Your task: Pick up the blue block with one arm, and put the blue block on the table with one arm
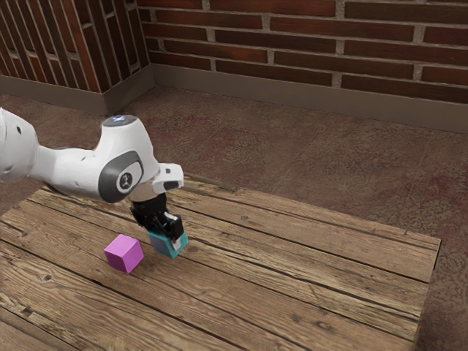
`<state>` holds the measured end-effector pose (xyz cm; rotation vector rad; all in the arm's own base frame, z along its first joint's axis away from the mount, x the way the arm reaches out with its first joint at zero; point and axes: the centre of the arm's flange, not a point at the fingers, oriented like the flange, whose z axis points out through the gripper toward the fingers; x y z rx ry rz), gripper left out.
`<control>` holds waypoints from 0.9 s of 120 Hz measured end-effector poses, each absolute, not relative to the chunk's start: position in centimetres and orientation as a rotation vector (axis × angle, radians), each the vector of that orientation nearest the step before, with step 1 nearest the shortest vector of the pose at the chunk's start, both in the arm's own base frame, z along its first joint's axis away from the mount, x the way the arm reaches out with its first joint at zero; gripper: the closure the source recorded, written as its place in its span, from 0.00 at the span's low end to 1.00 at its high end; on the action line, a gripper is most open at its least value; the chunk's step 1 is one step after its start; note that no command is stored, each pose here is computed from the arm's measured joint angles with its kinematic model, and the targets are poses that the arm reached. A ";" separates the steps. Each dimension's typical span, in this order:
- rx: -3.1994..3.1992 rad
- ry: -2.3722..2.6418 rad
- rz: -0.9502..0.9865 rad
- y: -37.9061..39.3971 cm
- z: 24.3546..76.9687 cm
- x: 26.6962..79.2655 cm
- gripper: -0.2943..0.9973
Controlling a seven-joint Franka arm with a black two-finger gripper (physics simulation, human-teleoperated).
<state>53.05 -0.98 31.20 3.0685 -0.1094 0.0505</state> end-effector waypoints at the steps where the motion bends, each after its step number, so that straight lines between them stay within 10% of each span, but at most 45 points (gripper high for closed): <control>1: 3.066 -0.102 0.045 -0.9 31.0 53.0 0.46; 49: 3.021 -0.013 0.011 0.1 29.5 52.9 0.30; 84: 3.036 -0.286 0.426 -3.7 56.8 58.5 0.25; 108: 3.115 -0.349 0.289 -4.0 60.3 57.2 0.24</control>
